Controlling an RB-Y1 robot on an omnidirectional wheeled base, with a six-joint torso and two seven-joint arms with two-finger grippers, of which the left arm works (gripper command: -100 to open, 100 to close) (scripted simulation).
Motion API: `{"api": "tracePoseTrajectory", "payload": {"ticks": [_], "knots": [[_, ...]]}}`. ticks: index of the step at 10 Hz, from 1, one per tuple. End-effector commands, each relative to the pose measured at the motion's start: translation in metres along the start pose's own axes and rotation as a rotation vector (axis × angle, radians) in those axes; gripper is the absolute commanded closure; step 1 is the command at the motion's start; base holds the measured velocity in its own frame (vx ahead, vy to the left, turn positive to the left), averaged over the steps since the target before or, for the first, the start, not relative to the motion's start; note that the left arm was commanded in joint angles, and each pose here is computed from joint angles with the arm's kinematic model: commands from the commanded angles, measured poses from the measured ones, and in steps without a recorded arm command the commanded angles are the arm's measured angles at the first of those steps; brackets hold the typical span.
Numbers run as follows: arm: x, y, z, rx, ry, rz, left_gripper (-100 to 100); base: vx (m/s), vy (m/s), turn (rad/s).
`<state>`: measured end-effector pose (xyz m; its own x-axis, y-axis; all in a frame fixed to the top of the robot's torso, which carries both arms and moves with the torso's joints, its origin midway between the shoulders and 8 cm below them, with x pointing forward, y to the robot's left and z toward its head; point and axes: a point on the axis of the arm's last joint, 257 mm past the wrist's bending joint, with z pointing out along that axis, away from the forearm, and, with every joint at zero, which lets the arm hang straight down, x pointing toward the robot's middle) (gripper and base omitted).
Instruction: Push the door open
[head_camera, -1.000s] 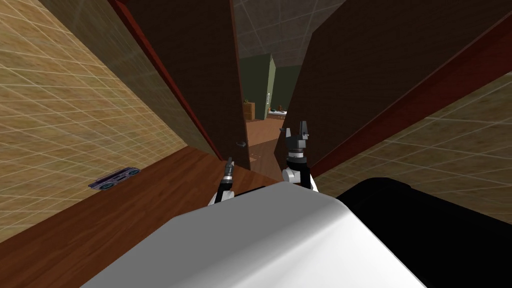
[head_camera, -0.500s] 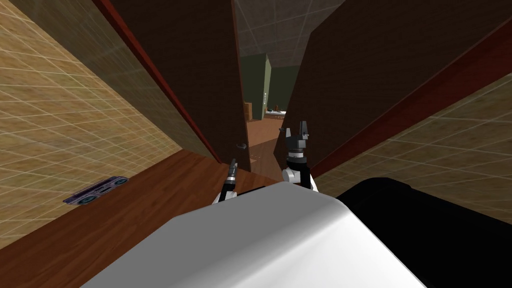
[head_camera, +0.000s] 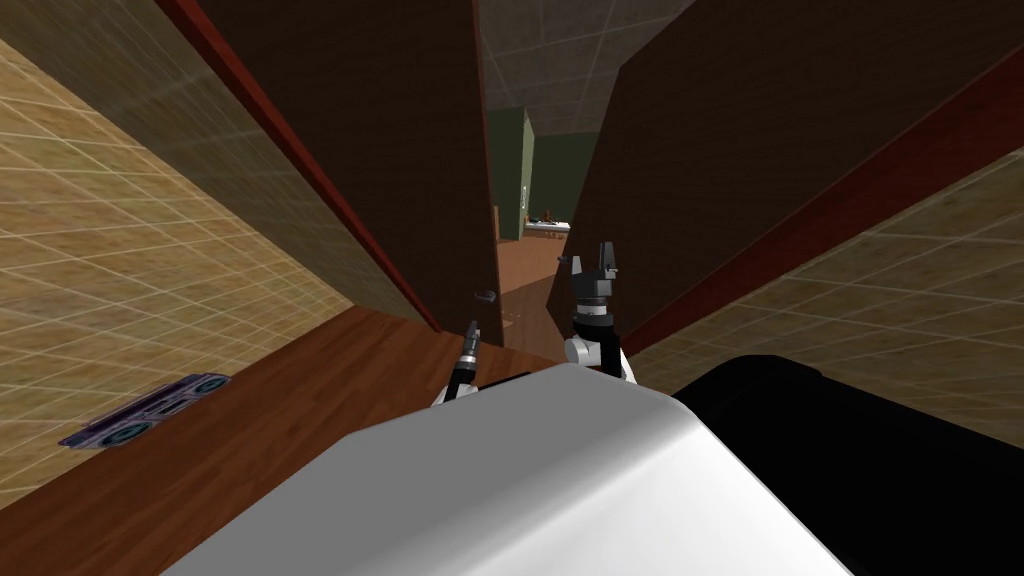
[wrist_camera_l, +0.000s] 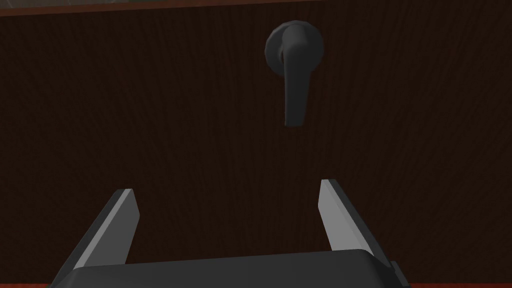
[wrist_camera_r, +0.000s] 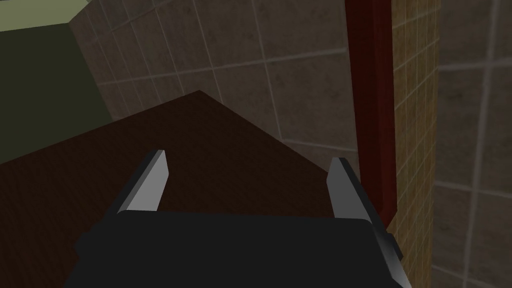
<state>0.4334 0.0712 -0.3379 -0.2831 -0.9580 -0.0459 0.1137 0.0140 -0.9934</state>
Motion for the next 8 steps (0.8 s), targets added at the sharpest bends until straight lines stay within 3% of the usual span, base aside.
{"api": "tracePoseTrajectory", "payload": {"ticks": [1,8], "knots": [[0.006,0.008,-0.0016,-0.012,0.01,-0.003,-100,0.091,0.084,-0.078],[0.046,0.036,-0.0074,-0.071,0.063,-0.027,-100,0.092,0.112,-0.101]]}}
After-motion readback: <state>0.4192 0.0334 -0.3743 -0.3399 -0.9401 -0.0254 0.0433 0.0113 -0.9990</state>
